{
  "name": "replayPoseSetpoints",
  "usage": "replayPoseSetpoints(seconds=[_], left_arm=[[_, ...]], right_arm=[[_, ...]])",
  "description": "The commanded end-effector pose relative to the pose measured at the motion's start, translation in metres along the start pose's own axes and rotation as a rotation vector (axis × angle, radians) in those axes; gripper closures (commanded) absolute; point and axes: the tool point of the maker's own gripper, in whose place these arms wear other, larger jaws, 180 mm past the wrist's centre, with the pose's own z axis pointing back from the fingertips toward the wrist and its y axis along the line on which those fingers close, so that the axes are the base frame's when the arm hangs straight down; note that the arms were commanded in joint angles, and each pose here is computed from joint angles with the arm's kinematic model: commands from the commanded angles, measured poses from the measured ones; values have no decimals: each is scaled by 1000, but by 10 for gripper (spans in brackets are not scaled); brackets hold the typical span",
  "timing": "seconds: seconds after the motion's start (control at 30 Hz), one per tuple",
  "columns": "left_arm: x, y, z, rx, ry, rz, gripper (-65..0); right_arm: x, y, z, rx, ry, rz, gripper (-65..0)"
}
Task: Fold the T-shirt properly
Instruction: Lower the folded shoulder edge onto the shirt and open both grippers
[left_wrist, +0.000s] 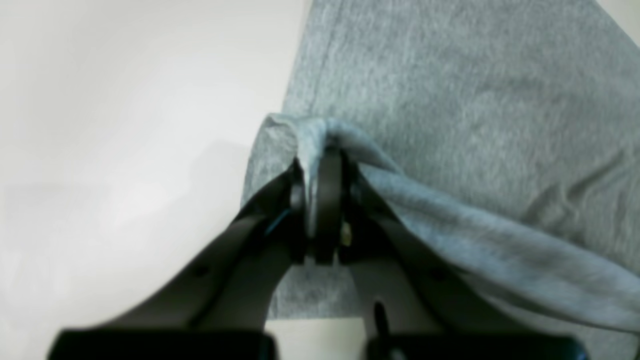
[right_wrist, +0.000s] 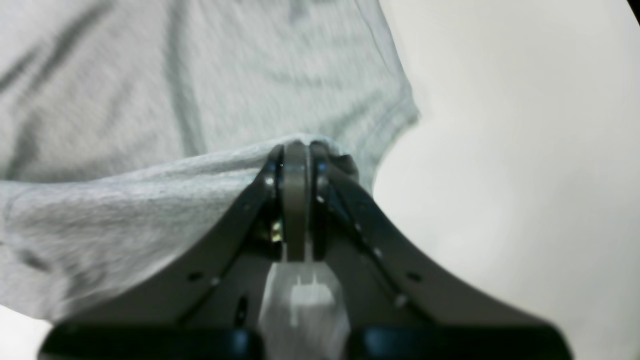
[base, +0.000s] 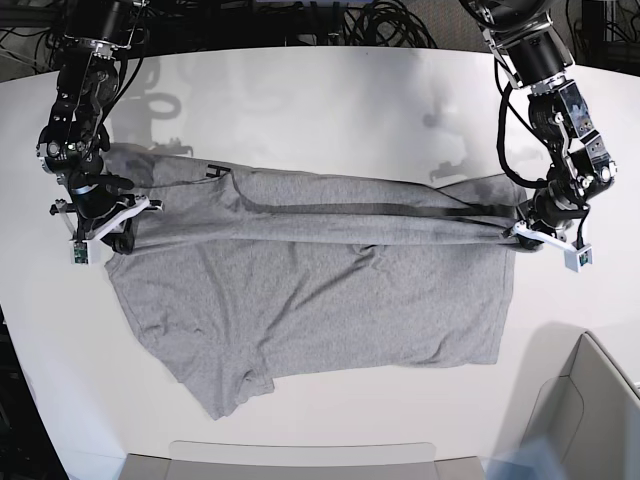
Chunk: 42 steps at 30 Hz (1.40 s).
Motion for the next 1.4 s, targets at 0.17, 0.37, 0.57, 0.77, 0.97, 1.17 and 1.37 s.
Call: replayPoseSetpoints(seconds=[0.17, 0.37, 0.57, 0.77, 0.97, 1.17, 1.37], left_arm=[[23, -4, -7, -19, -42, 16, 0], [21, 0, -16, -18, -39, 41, 0], [24, -13, -27, -41, -41, 20, 0], [34, -22, -35, -54, -29, -5, 0], [37, -23, -35, -56, -34, -4, 0], [33, -18, -41, -49, -39, 11, 0], [26, -14, -45, -44, -24, 23, -163]], right_arm=[[18, -8, -9, -10, -37, 0, 0], [18, -12, -18, -12, -30, -21, 0], [19, -16, -28, -8, -7, 1, 0], [18, -19, -36, -8, 8, -17, 0], [15, -22, -41, -12, 21, -29, 0], [12, -25, -48, -12, 39, -48, 0], [16, -25, -47, -13, 30, -43, -86]])
